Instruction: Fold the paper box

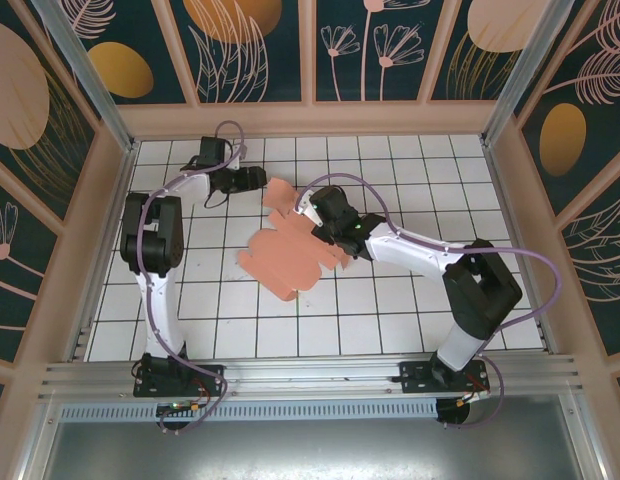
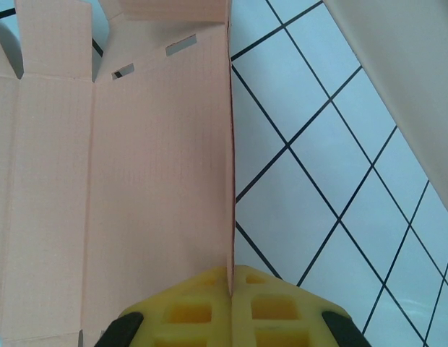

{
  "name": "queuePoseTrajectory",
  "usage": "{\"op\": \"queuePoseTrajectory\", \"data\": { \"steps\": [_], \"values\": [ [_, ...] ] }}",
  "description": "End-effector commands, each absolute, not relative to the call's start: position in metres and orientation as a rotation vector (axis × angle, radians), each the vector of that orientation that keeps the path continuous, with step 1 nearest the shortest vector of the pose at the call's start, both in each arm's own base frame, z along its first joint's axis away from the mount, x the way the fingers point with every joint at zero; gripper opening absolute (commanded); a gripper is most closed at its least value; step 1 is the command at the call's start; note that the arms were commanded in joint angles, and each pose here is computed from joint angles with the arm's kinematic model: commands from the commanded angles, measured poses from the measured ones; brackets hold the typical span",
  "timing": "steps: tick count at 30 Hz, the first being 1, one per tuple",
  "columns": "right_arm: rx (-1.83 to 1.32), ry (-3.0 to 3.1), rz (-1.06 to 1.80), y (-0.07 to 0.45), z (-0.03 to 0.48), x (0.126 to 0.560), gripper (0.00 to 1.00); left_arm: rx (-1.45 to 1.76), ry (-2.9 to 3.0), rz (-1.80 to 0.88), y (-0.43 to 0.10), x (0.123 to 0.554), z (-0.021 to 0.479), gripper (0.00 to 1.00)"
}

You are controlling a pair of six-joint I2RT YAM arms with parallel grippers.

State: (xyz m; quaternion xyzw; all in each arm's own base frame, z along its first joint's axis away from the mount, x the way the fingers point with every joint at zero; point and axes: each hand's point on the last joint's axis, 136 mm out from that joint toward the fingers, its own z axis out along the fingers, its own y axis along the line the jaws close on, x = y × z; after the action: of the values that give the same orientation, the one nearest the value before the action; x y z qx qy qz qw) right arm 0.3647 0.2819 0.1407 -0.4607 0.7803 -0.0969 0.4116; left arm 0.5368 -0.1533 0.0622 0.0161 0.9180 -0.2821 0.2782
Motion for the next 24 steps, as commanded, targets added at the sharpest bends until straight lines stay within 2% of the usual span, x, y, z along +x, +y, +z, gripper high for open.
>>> {"op": "queuePoseTrajectory", "data": {
  "steps": [1,6,24],
  "values": [
    [-1.142,1.911,-0.267,0.283,0.156,0.367,0.00,0.163,2.463,-0.856,-0.174,0.527,0.067,0.70],
    [-1.153,1.903,-0.282,0.286,0.153,0.371,0.00,0.285,2.485,-0.876,-0.194,0.510,0.063,0.71],
    [-1.176,1.896,-0.285,0.294,0.149,0.382,0.00,0.365,2.394,-0.954,-0.207,0.457,0.084,0.71]
  ]
}}
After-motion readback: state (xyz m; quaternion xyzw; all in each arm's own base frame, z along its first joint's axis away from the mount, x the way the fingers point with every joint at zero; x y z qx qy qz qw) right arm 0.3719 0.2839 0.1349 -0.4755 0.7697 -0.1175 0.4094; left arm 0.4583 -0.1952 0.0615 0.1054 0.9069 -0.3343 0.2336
